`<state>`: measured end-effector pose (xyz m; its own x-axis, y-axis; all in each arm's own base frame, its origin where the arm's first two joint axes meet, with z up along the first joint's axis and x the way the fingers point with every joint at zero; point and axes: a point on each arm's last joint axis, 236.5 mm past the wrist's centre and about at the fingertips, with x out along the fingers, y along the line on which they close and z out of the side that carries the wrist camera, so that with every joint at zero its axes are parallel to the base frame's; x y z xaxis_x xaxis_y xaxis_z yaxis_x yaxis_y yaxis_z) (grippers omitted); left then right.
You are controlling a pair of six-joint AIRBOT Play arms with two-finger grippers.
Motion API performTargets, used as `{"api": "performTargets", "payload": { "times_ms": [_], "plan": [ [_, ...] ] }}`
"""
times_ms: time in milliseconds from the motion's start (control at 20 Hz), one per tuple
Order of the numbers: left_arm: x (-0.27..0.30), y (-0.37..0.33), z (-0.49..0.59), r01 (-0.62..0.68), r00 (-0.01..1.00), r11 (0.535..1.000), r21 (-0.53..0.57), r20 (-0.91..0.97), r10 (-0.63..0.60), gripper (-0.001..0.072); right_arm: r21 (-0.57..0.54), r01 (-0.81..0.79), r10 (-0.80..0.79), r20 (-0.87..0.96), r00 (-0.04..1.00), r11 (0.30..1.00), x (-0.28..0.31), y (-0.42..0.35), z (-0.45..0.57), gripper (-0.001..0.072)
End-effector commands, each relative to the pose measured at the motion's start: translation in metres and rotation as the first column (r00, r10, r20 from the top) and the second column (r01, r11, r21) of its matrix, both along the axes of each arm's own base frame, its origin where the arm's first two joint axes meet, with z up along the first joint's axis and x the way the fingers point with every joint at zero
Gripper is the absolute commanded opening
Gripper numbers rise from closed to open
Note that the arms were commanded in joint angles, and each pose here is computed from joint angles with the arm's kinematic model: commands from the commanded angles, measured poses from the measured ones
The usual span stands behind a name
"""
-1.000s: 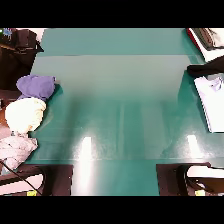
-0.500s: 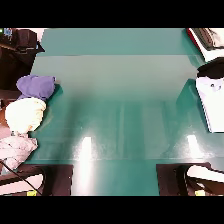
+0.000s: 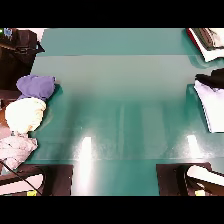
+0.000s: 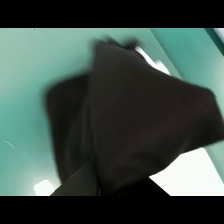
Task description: Fold the shirts.
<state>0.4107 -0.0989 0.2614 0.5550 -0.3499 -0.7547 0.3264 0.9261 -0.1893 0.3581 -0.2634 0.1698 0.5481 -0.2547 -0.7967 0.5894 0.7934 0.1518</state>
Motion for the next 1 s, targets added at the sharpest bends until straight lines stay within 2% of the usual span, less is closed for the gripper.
{"api": "performTargets", "payload": {
  "times_ms": [0, 100, 150, 250, 300, 500, 750, 800, 900, 950],
  "plan": [
    [0.000, 0.000, 0.000, 0.012, 1.000, 1.000, 0.009, 0.005, -0.012, 0.0023, -0.009, 0.084, -0.084, -0.218, 0.972, 0.996, -0.051, -0.008, -0.022, 0.0018],
    [0.000, 0.000, 0.000, 0.022, 1.000, 1.000, 0.016, 0.009, -0.022, 0.0023, 0.000, 0.105, -0.101, -0.284, 0.954, 0.994, -0.067, -0.006, -0.028, 0.0020],
    [0.000, 0.000, 0.000, 0.024, 1.000, 1.000, 0.017, 0.010, -0.024, 0.0022, -0.003, 0.116, -0.111, -0.313, 0.943, 0.993, -0.074, -0.007, -0.030, 0.0045],
    [0.000, 0.000, 0.000, 0.026, 1.000, 0.999, 0.019, 0.011, -0.026, 0.0022, 0.000, 0.128, -0.120, -0.358, 0.926, 0.992, -0.085, -0.006, -0.033, 0.0422],
    [0.000, 0.000, 0.000, 0.026, 1.000, 0.999, 0.019, 0.011, -0.026, 0.0023, 0.009, 0.138, -0.125, -0.366, 0.922, 0.990, -0.090, -0.006, -0.034, 0.0489],
    [0.000, 0.000, 0.000, 0.024, 1.000, 1.000, 0.017, 0.009, -0.024, 0.0023, 0.045, 0.145, -0.117, -0.388, 0.914, 0.988, -0.094, 0.003, -0.037, 0.0488],
    [0.008, -0.001, 0.007, 0.008, 0.999, 1.000, 0.004, 0.051, -0.008, 0.0023, 0.261, 0.068, 0.002, -0.259, 0.966, 0.963, -0.059, 0.052, -0.035, 0.0468],
    [0.012, -0.001, 0.009, 0.003, 0.998, 1.000, -0.001, 0.069, -0.003, 0.0023, 0.321, 0.029, 0.042, -0.213, 0.976, 0.947, -0.049, 0.067, -0.031, 0.0376],
    [0.019, -0.001, 0.016, -0.006, 0.994, 1.000, -0.010, 0.106, 0.007, 0.0023, 0.422, -0.050, 0.113, -0.125, 0.986, 0.905, -0.032, 0.096, -0.021, 0.0047],
    [0.022, -0.001, 0.019, -0.012, 0.992, 1.000, -0.016, 0.126, 0.014, 0.0023, 0.452, -0.087, 0.143, -0.090, 0.986, 0.888, -0.025, 0.109, -0.017, 0.0018]
  ]
}}
